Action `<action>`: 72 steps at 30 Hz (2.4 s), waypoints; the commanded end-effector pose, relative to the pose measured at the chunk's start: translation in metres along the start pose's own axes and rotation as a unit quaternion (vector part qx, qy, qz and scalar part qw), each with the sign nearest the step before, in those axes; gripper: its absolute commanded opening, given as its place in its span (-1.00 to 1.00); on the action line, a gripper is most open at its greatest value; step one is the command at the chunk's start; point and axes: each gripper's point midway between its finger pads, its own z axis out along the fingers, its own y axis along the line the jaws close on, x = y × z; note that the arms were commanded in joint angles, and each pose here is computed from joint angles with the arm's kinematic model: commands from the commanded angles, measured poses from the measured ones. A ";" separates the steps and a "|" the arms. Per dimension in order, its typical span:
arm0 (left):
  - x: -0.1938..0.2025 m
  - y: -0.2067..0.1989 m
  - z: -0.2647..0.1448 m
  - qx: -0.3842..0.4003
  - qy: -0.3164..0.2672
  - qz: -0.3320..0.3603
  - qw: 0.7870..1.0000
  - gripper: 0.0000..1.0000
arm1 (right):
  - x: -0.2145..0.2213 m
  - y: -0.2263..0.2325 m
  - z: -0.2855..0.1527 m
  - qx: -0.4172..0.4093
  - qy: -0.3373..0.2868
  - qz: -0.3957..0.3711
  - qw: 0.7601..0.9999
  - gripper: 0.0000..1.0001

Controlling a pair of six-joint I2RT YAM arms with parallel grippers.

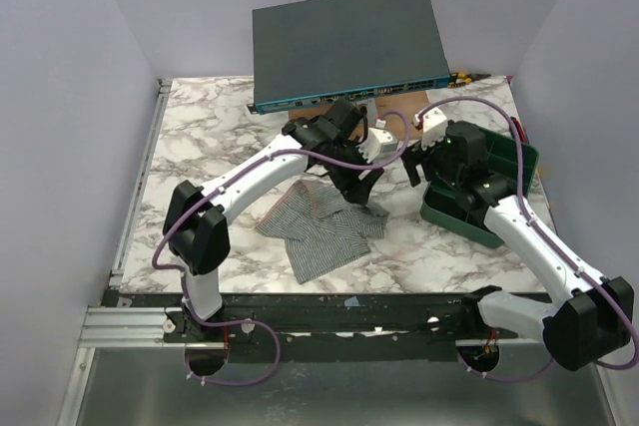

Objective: Roll the underwear
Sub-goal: Move the underwear to the center of the board, then flatten out the underwear at the center of the board.

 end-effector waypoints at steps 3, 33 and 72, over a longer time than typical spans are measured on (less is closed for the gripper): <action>0.002 0.007 -0.008 -0.036 -0.032 0.013 0.999 0.91 | 0.034 0.003 -0.003 -0.006 0.044 0.010 0.999 0.77; 0.110 0.099 0.004 -0.202 0.082 0.187 0.958 0.77 | 0.118 0.109 0.047 -0.347 0.150 -0.091 0.921 0.15; 0.120 0.087 0.035 -0.113 0.118 0.315 0.935 0.62 | 0.050 0.088 0.058 -0.315 0.170 -0.032 0.933 -0.99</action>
